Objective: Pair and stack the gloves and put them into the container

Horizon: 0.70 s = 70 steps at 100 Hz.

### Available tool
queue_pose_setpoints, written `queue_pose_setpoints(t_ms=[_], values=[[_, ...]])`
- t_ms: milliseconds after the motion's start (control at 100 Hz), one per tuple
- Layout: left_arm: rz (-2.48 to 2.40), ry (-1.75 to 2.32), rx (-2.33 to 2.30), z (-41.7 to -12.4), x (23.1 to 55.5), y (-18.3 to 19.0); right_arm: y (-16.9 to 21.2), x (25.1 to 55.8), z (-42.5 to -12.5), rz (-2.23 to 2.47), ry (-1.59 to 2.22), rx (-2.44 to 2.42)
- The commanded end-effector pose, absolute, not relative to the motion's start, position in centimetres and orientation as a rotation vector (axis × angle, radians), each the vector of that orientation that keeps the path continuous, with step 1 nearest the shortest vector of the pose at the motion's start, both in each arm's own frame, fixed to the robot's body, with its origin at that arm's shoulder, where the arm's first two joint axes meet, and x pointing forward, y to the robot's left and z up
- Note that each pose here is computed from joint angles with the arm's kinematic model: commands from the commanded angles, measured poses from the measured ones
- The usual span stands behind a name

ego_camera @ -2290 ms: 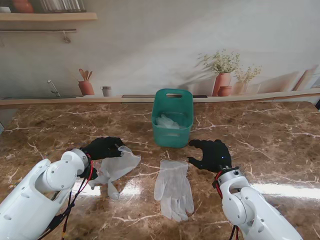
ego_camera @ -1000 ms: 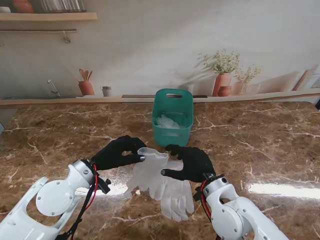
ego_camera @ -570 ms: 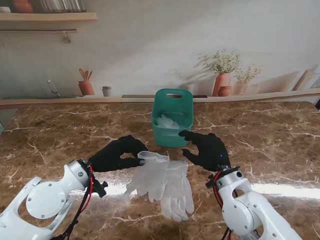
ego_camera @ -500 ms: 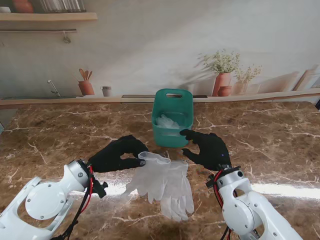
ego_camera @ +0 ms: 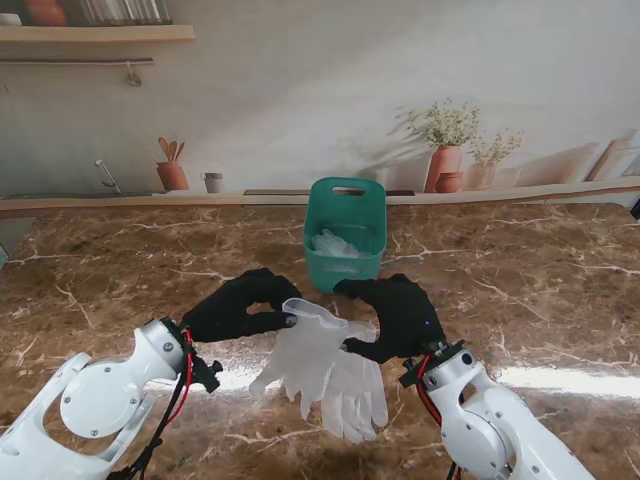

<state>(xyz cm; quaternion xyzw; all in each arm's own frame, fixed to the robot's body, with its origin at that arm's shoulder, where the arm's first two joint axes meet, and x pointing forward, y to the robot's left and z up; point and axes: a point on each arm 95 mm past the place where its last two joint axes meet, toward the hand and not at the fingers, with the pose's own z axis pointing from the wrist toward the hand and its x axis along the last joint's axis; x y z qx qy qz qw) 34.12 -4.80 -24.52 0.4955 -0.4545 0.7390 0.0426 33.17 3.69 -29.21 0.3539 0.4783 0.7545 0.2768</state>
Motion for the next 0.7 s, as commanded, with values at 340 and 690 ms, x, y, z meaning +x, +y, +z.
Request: queue_pose_setpoints(t_ms=[340,690], values=[[2.303,-1.381,1.559,-25.1,34.2,-5.3,3.8,31.2,-29.6,2.085,1.458,1.165],[2.318,-1.418,1.516,-25.4,33.8,-5.5,6.5,31.1,-29.5,2.139,1.24,1.126]])
